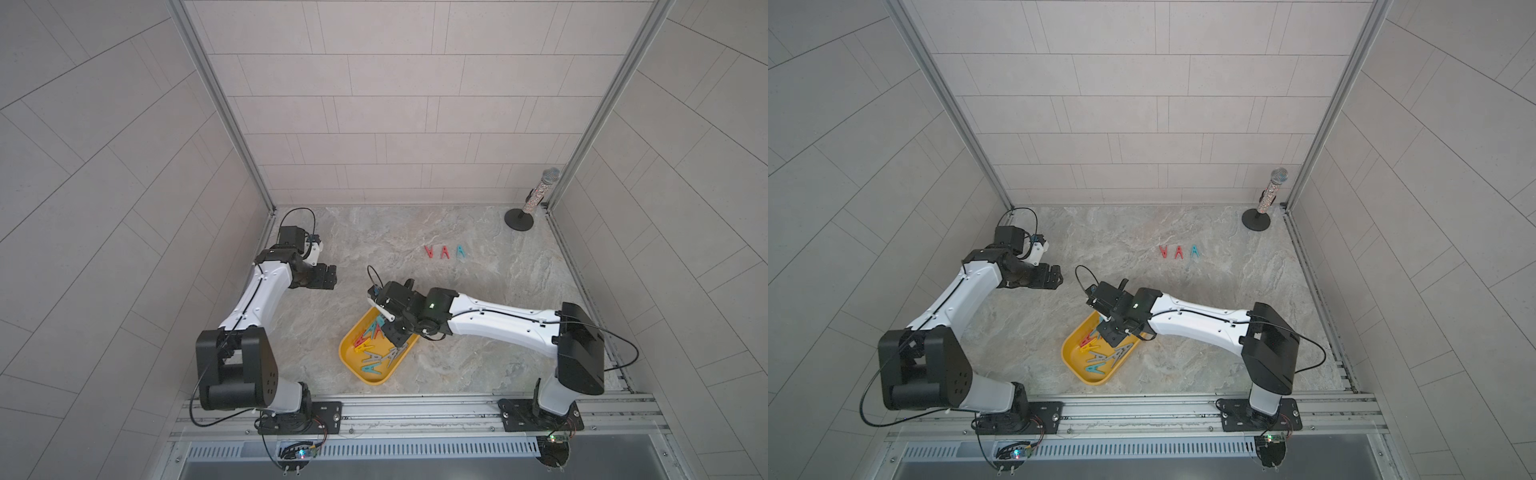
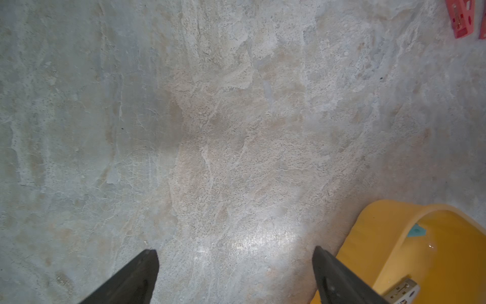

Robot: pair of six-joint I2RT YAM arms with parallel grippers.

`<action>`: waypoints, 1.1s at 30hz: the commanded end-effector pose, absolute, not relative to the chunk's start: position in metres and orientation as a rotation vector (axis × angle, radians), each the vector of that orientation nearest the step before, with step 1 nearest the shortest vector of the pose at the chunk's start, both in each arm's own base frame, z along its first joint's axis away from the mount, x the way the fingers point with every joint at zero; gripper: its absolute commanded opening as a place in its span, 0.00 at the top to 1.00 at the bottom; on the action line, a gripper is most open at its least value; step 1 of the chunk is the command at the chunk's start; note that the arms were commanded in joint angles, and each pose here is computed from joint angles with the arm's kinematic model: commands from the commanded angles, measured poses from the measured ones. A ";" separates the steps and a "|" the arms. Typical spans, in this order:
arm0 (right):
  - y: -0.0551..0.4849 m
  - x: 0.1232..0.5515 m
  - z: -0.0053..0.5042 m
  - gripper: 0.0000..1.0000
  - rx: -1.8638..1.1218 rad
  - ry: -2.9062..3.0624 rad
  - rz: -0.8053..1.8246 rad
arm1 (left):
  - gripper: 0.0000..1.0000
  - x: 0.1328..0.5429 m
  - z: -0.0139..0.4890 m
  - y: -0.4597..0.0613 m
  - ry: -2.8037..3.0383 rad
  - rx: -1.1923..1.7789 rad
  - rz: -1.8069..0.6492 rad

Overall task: Take the clothespins out of the storage box
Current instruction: Pick up the clothespin from the storage box, then place the clothespin at the center of the board.

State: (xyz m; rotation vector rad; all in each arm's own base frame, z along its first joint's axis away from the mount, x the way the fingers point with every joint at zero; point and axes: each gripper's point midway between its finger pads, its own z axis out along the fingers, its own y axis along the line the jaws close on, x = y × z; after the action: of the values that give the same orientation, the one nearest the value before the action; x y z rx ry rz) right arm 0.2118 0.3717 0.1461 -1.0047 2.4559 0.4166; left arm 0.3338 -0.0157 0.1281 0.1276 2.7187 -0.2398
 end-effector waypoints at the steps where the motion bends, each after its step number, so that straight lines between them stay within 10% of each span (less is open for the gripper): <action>1: 0.349 0.234 0.162 1.00 -0.872 2.429 0.369 | 0.01 0.335 0.131 -0.013 2.711 0.116 -0.235; 33: 0.057 0.415 0.090 1.00 0.146 2.804 0.103 | 0.01 0.332 0.134 -0.021 2.703 0.139 -0.293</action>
State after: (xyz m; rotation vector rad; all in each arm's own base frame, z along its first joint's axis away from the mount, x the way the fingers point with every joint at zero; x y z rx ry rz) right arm 0.4098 0.0620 0.0916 0.1803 2.7726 0.1556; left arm 0.3335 -0.0220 0.1294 0.1380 2.7116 -0.2904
